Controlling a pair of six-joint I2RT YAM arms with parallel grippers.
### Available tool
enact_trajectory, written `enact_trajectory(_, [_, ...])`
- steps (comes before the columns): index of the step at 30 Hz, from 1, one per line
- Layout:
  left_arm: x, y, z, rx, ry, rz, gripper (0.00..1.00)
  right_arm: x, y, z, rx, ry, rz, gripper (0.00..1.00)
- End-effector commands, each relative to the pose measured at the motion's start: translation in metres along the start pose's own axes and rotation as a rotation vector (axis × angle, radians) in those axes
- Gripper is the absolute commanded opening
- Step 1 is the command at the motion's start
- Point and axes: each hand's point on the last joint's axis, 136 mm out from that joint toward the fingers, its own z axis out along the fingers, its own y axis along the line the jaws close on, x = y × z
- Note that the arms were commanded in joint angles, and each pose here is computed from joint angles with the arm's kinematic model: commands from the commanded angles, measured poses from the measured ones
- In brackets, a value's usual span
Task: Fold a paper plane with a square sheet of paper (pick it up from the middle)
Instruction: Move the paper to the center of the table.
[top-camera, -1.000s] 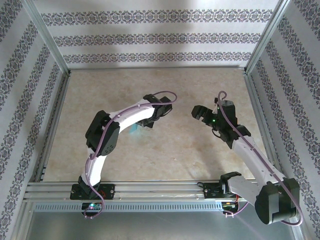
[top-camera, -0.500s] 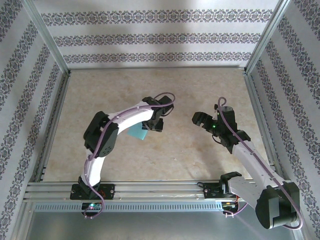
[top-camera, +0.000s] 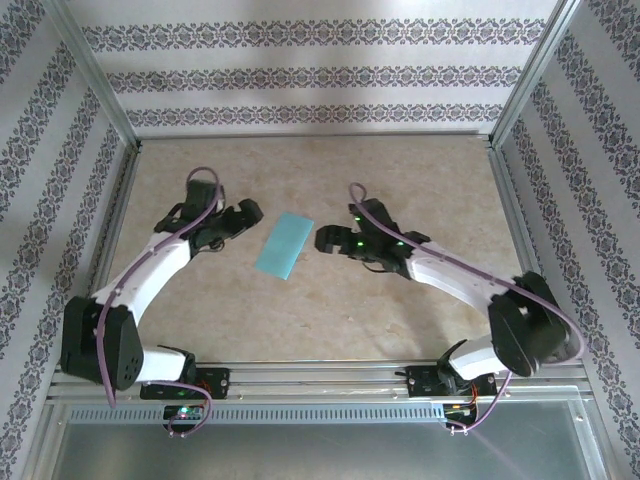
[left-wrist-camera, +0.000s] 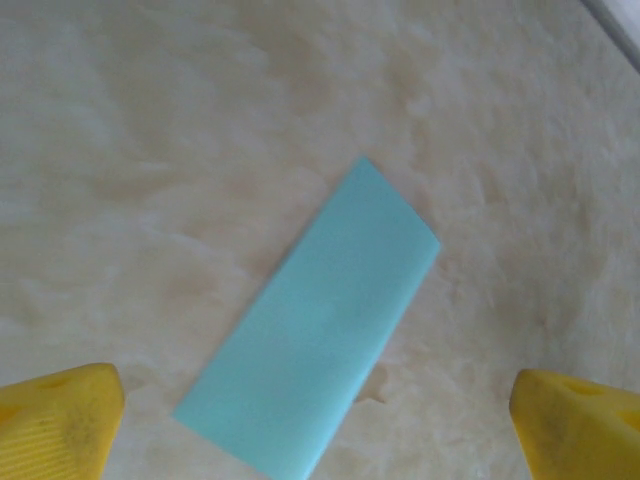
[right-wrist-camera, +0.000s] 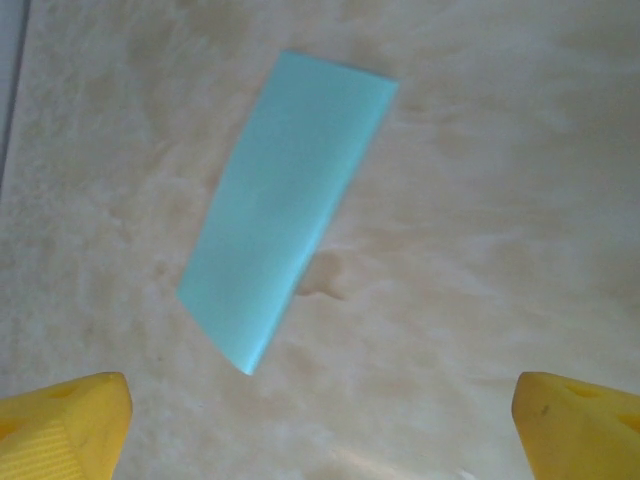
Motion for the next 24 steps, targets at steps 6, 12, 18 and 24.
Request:
enact_trajectory(6, [-0.02, 0.026, -0.03, 0.052, -0.111, -0.064, 1.0, 0.015, 0.061, 0.059, -0.038, 0.072, 0.013, 0.97])
enact_trajectory(12, [-0.022, 0.033, -0.036, 0.034, -0.118, -0.05, 1.0, 0.031, 0.085, 0.099, -0.081, 0.153, 0.074, 0.94])
enact_trajectory(18, [-0.024, 0.045, -0.038, -0.018, -0.144, -0.037, 1.0, 0.038, 0.1, 0.129, -0.126, 0.197, 0.125, 0.91])
enact_trajectory(24, [-0.025, 0.043, -0.037, -0.007, -0.143, -0.041, 1.0, 0.048, 0.101, 0.146, -0.14, 0.274, 0.136, 0.89])
